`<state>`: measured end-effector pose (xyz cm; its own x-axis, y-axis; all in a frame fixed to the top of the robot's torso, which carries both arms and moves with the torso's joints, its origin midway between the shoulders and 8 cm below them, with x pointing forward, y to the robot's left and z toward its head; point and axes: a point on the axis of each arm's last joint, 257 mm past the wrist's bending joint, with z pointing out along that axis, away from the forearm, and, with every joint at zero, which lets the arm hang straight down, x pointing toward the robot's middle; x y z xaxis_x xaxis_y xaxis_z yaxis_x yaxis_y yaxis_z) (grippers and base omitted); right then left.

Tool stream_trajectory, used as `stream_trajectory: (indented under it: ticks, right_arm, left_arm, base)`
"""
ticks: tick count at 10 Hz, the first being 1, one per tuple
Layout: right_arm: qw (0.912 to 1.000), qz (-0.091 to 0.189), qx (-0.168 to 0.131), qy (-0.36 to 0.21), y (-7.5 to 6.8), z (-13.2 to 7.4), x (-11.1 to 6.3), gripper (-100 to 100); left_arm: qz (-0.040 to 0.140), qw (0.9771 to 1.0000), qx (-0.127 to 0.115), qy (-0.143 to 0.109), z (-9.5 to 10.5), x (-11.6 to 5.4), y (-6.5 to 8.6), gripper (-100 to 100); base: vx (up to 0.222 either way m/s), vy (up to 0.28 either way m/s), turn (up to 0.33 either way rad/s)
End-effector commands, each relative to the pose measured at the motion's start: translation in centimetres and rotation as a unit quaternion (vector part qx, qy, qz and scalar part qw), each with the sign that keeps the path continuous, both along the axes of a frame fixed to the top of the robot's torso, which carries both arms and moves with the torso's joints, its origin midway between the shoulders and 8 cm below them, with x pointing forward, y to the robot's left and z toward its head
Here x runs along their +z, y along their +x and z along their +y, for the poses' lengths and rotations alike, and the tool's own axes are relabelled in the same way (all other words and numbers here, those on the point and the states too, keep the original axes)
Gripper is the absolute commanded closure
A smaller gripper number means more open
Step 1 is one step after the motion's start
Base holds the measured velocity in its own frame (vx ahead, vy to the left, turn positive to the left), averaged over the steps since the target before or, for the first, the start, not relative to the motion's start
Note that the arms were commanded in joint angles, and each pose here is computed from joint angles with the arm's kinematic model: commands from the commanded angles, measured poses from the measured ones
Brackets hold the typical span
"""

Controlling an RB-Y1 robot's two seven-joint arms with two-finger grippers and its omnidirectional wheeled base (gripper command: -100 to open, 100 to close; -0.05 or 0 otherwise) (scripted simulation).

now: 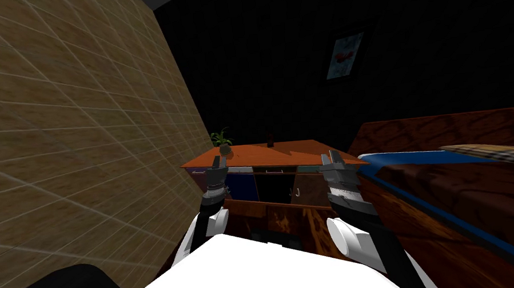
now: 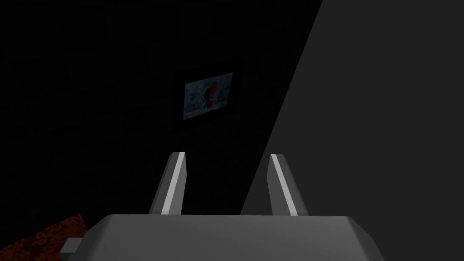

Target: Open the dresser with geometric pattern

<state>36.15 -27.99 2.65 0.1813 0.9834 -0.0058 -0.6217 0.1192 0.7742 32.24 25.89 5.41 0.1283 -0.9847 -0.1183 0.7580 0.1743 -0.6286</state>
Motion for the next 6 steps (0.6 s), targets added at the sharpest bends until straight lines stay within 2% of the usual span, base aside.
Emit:
stream_trajectory:
  ticks: [1,3,4,6]
  right_arm:
    - [1.0000,0.000,0.000,0.000,0.0,0.0,0.0,0]
    - [1.0000,0.000,0.000,0.000,0.0,0.0,0.0,0]
    - [1.0000,0.000,0.000,0.000,0.0,0.0,0.0,0]
    - [1.0000,0.000,0.000,0.000,0.0,0.0,0.0,0]
  left_arm:
    - [0.000,1.0000,0.000,0.000,0.0,0.0,0.0,0]
    - [0.000,1.0000,0.000,0.000,0.0,0.0,0.0,0]
    - [0.005,0.9999,-0.006,0.015,-0.3,-0.5,0.3,-100]
    - [0.015,0.9992,-0.012,0.034,-0.6,-1.7,0.8,-100]
  base:
    - [0.000,0.000,0.000]
    - [0.000,0.000,0.000]
    - [0.013,-0.011,-0.001]
    - [0.022,-0.031,-0.002]
